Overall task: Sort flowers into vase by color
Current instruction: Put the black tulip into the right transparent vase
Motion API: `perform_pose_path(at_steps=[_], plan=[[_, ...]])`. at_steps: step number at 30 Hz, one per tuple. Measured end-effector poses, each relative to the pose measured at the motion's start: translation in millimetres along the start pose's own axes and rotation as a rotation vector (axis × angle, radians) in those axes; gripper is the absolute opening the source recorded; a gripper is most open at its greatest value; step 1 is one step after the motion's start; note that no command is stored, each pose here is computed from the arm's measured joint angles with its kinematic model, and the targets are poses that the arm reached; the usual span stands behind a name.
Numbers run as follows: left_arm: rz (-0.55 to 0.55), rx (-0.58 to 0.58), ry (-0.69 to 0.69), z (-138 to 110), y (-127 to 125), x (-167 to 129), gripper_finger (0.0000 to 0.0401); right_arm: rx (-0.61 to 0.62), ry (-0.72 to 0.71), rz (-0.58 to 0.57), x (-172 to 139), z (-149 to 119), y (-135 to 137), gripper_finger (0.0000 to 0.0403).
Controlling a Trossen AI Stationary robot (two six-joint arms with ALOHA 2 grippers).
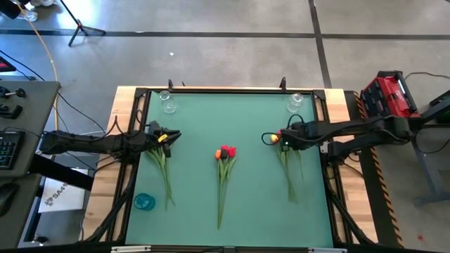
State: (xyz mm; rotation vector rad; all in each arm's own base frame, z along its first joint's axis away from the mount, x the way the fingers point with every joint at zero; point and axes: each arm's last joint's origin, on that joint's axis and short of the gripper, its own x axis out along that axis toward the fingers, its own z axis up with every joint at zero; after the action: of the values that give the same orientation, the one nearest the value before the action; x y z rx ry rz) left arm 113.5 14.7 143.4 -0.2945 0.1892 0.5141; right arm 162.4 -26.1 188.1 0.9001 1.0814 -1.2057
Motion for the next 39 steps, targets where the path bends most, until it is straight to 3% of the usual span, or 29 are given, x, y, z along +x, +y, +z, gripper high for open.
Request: perform_pose_path(at_steps=[6,10,18,26,32,39], plan=[[0.014,-0.054,0.023,-2,0,2,0.0062,-0.030,-0.237,0.107,-50,16,-4,0.0002],[0.030,-0.093,0.030,-4,1,3,0.0062,-0.056,-0.362,0.169,-65,19,-8,0.0001],[0.056,-0.128,0.029,-4,1,3,0.0062,-0.142,-0.446,0.277,-49,7,1,0.0001],[0.097,-0.003,0.048,-8,0,4,0.0062,-0.205,-0.614,0.428,-40,4,19,0.0000],[0.089,0.020,0.034,-8,-2,4,0.0062,-0.258,-0.767,0.418,-49,11,24,0.0000],[0.052,0.043,-0.081,5,-7,4,0.0062,-0.288,-0.854,0.385,-56,6,22,0.0000]])
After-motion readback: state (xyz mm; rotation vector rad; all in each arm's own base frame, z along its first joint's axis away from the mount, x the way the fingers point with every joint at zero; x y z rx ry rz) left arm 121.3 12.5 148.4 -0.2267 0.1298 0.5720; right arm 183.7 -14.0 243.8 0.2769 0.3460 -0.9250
